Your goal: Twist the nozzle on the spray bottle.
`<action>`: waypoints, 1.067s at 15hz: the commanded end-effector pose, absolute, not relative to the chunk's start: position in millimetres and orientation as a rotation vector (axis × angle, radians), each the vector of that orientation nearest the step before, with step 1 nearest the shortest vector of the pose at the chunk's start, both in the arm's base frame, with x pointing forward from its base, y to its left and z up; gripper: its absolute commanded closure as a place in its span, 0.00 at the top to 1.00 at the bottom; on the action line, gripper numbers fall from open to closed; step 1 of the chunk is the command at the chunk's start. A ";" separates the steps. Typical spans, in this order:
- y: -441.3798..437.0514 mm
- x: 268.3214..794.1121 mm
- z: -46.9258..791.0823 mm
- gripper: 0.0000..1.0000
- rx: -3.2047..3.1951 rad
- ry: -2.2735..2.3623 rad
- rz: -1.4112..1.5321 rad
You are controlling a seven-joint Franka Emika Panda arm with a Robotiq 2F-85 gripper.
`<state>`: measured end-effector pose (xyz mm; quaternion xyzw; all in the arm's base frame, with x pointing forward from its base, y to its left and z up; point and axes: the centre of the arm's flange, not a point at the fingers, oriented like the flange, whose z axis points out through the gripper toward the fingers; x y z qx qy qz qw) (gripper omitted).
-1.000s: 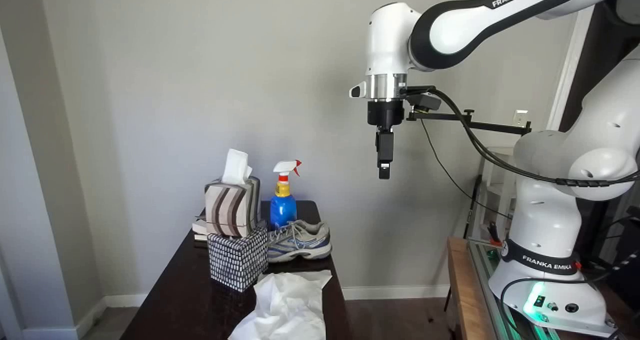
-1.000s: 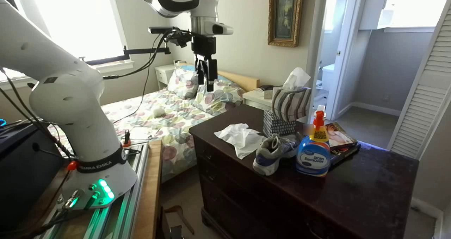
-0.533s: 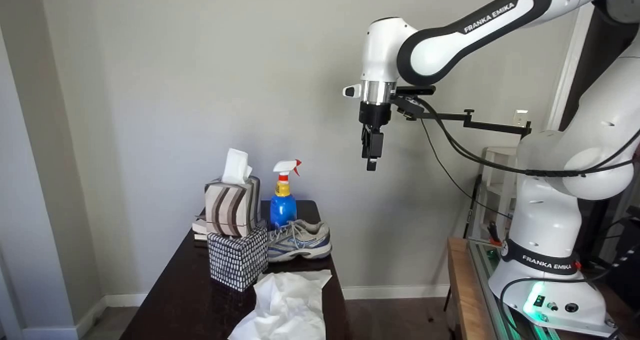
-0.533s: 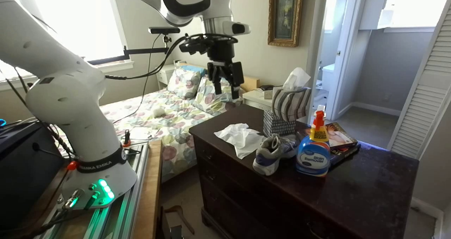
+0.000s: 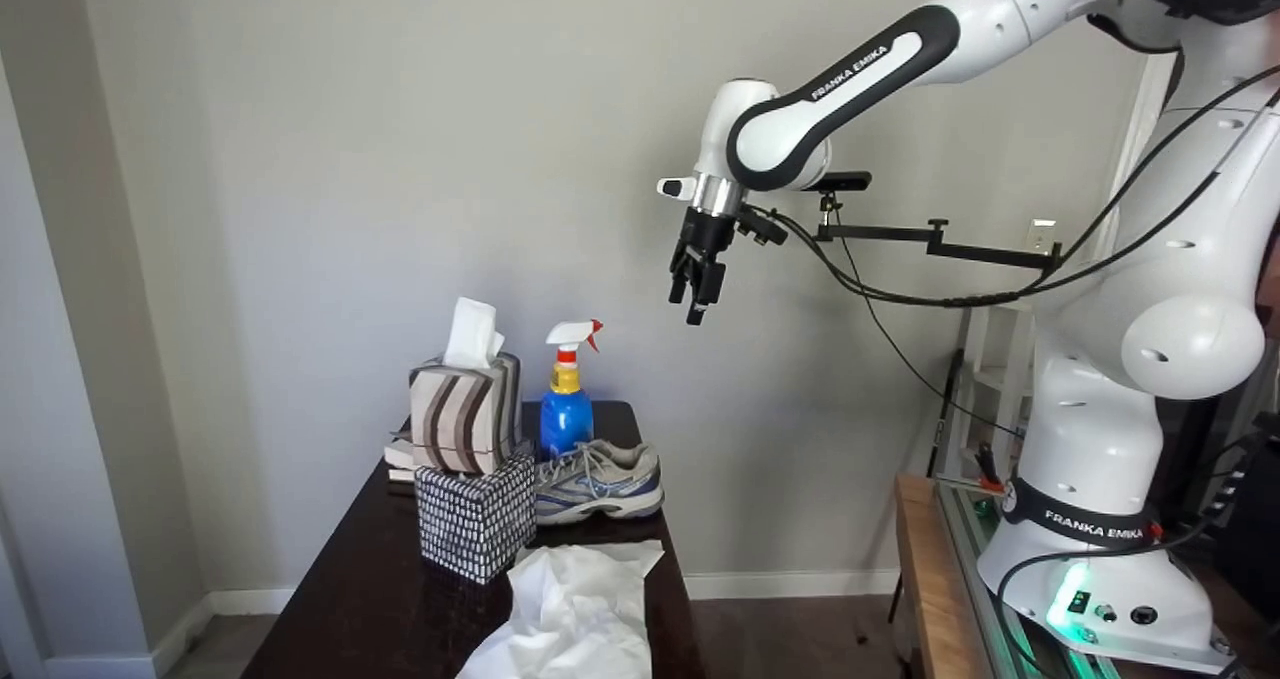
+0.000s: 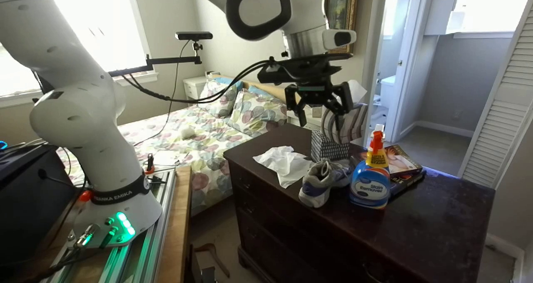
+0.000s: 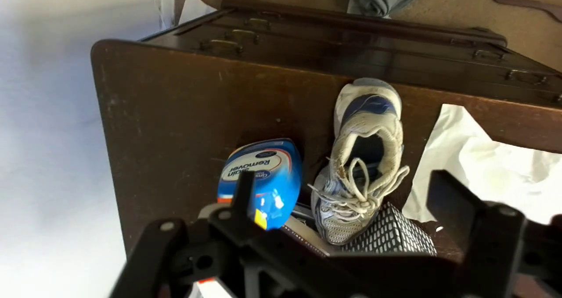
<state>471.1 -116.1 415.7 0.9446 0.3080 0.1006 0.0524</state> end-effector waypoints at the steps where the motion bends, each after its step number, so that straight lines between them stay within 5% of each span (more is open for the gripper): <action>1: -129.6 536.3 416.9 1.00 2.817 1.056 0.324; 5: -128.8 578.7 416.3 1.00 2.799 0.970 0.354; 6: -122.0 544.1 416.3 1.00 2.797 1.046 0.329; 16: -121.2 579.9 396.5 1.00 2.464 1.110 0.281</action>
